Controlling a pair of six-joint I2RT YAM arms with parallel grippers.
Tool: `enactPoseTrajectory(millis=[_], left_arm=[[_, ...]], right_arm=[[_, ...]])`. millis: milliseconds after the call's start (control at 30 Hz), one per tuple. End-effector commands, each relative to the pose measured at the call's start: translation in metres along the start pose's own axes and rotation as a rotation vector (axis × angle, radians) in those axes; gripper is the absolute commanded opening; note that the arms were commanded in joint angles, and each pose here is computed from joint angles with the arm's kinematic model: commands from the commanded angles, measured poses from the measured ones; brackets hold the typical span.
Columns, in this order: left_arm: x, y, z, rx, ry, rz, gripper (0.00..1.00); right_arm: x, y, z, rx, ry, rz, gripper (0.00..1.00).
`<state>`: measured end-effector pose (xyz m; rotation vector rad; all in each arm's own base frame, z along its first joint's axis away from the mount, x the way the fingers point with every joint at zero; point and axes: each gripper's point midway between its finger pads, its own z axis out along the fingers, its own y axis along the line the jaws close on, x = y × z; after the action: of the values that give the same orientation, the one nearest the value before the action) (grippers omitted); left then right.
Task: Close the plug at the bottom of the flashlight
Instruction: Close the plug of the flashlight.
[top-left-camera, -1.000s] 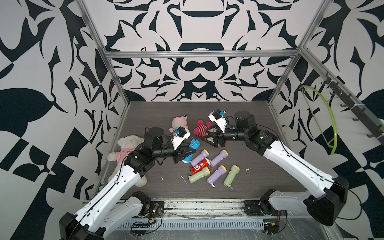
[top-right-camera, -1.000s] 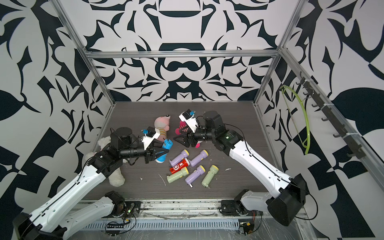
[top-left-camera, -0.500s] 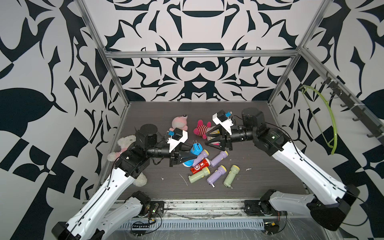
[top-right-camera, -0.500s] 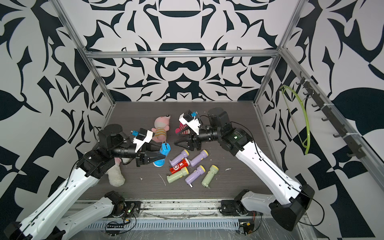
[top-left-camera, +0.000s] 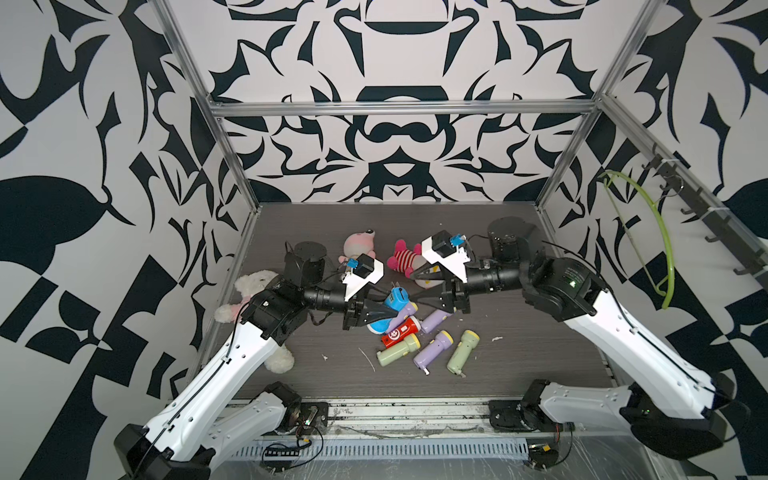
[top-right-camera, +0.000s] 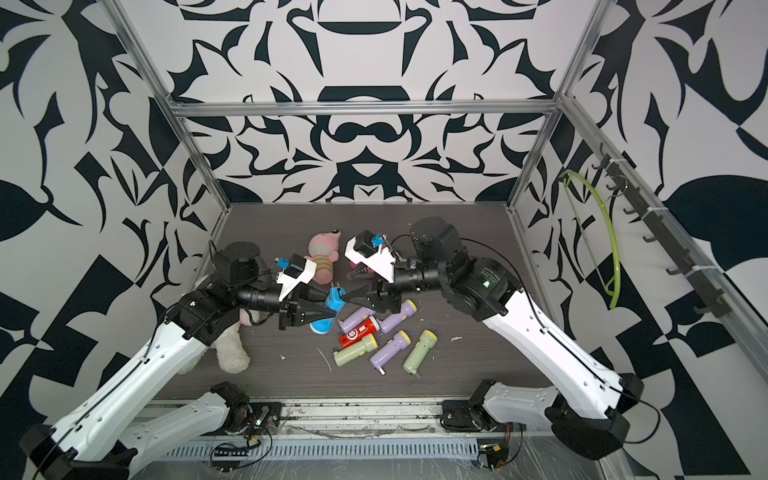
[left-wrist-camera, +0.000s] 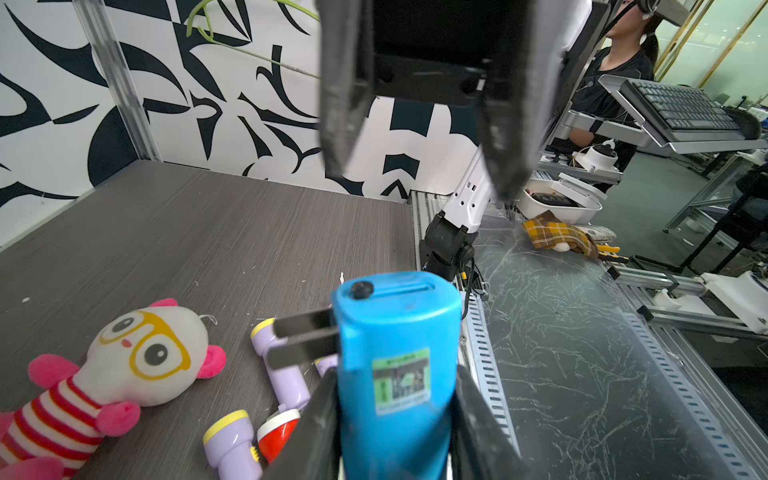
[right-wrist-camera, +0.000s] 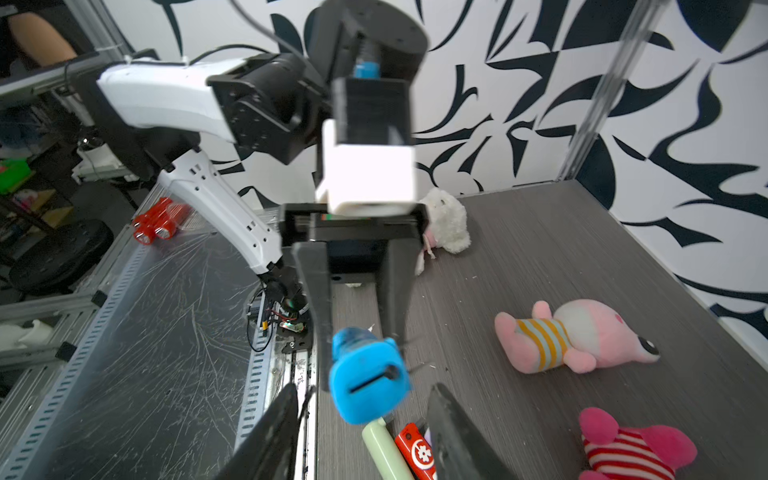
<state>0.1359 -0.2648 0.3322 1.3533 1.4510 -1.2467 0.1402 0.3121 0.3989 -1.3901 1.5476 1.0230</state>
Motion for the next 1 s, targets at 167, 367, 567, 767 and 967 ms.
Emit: enactPoseTrajectory(millis=[167,367,567,767,967], left_arm=[[-0.017,-0.017,-0.007,0.065,-0.028,0.046,0.00],[-0.020,-0.021,-0.007,0.086,-0.028,0.033,0.00],[-0.018,-0.020,-0.007,0.082,-0.023,0.025,0.00],[-0.018,-0.019,-0.006,0.084,-0.021,0.025,0.00],[-0.018,-0.019,-0.006,0.086,-0.020,0.023,0.00]], right_arm=[[-0.003,0.006,0.007,0.102,0.109,-0.148,0.52],[-0.004,0.001,0.011,0.136,0.136,-0.215,0.54],[-0.004,-0.005,0.014,0.151,0.154,-0.251,0.56],[-0.004,-0.005,0.016,0.145,0.152,-0.249,0.53],[-0.005,-0.006,0.016,0.154,0.151,-0.251,0.43]])
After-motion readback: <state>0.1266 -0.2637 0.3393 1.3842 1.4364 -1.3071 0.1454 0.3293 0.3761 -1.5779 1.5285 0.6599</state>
